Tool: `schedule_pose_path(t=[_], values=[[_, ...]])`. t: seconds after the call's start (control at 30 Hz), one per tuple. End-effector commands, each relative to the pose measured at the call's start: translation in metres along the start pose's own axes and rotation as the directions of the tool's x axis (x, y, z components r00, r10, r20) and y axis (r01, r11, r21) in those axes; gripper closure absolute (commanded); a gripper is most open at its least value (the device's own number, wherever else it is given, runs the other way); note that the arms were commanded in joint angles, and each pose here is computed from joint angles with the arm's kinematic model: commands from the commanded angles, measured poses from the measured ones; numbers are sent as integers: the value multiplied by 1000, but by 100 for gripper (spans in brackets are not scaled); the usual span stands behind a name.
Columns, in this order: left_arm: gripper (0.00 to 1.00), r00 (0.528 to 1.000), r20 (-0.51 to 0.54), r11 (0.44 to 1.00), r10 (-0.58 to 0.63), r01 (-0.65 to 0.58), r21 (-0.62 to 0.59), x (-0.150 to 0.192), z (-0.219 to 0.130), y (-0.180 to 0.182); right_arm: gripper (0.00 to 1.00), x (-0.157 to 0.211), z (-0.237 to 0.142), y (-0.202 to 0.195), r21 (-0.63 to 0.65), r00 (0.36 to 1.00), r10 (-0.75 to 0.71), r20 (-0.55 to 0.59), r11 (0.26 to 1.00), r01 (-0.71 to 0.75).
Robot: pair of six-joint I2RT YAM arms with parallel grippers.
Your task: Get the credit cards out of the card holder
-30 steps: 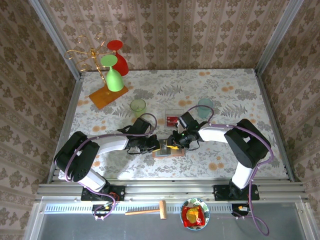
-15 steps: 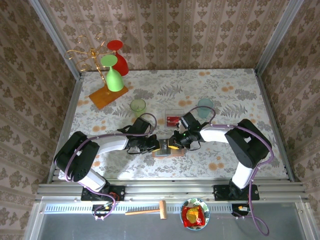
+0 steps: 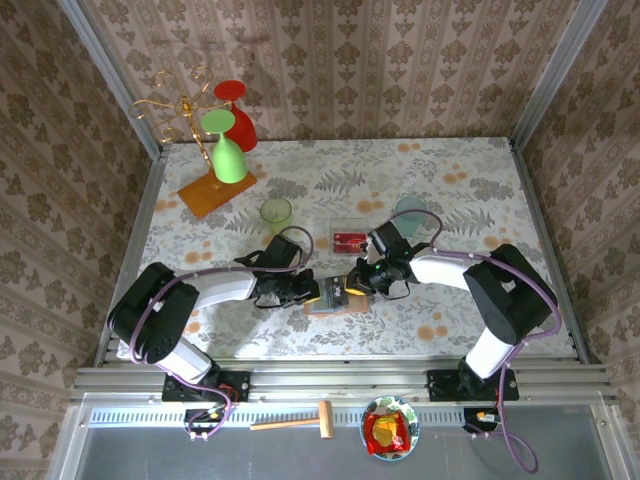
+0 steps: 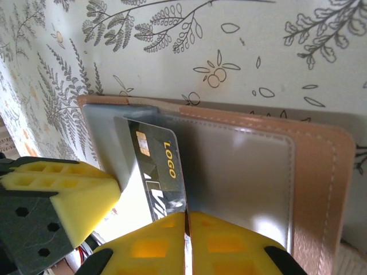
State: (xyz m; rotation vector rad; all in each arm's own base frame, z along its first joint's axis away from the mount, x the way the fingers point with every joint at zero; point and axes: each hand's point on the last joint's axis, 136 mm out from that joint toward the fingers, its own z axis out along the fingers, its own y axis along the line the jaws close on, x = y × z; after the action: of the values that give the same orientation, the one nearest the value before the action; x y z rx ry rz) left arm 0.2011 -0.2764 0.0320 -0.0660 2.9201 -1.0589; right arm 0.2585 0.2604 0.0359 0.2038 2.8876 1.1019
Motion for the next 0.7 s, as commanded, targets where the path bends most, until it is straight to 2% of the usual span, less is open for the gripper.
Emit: schedule_pose_path(t=[0.0, 0.27, 0.47, 0.67], values=[[94, 999, -21, 998, -24, 22, -60, 8, 1, 19, 89, 2, -11, -5, 41, 1000, -17, 17, 999, 17], [94, 1000, -21, 998, -22, 21, -55, 8, 1, 18, 90, 1, -18, 6, 4, 999, -30, 32, 1000, 30], [94, 999, -23, 998, -24, 23, -55, 9, 2, 20, 85, 1, -17, 15, -45, 999, -20, 25, 999, 21], [94, 1000, -21, 999, -23, 22, -50, 8, 2, 19, 85, 3, -14, 15, -43, 1000, -17, 16, 999, 18]])
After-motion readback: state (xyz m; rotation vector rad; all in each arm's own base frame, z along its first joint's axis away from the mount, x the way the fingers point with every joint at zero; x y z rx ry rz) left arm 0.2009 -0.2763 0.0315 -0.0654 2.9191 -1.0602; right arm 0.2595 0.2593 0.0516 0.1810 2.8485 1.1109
